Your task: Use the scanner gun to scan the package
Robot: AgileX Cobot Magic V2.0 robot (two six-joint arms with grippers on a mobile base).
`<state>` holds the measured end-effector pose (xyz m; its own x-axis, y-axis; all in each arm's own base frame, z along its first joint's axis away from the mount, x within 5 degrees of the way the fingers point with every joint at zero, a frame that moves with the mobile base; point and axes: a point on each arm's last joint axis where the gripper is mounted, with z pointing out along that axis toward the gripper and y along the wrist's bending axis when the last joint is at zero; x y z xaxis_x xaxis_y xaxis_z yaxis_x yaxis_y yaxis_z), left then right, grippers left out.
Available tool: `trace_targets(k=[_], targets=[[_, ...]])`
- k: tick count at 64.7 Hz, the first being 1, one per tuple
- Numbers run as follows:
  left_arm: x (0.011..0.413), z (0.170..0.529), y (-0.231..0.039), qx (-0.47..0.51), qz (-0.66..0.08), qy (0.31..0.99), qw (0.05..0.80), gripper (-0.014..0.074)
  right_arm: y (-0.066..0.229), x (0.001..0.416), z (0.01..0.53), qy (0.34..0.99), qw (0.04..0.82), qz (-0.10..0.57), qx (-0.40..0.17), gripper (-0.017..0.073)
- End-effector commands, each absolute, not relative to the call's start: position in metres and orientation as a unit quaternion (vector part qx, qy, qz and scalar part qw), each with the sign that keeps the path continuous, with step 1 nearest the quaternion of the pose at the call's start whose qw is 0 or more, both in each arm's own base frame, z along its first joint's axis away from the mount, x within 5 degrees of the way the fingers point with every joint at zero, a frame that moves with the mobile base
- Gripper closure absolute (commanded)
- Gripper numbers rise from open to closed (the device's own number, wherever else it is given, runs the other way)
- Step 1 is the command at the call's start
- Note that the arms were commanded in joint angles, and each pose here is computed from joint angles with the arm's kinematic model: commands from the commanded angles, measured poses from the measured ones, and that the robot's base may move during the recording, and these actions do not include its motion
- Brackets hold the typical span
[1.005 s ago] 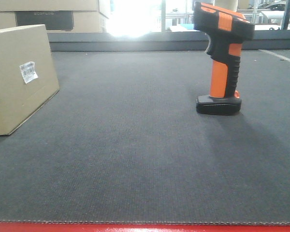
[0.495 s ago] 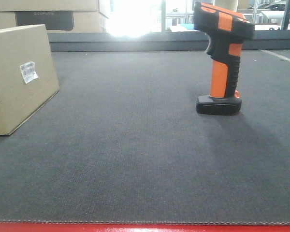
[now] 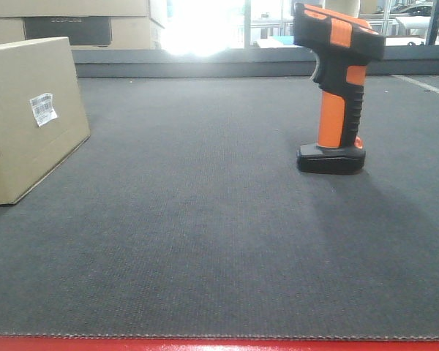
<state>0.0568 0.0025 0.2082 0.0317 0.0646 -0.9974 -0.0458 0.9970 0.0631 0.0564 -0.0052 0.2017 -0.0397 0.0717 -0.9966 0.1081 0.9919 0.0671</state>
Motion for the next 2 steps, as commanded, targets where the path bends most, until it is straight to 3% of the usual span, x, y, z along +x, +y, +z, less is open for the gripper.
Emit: trace_targets(k=[1, 2], targets=[[0.0563, 0.2108, 0.0027, 0.002, 0.036, 0.685, 0.728, 0.0704, -0.006, 0.0562, 0.2039, 0.71, 0.701, -0.019, 0.063, 0.0712], [0.0563, 0.2108, 0.0027, 0.002, 0.036, 0.685, 0.728, 0.0704, -0.006, 0.0562, 0.2039, 0.71, 0.701, -0.019, 0.063, 0.0712]])
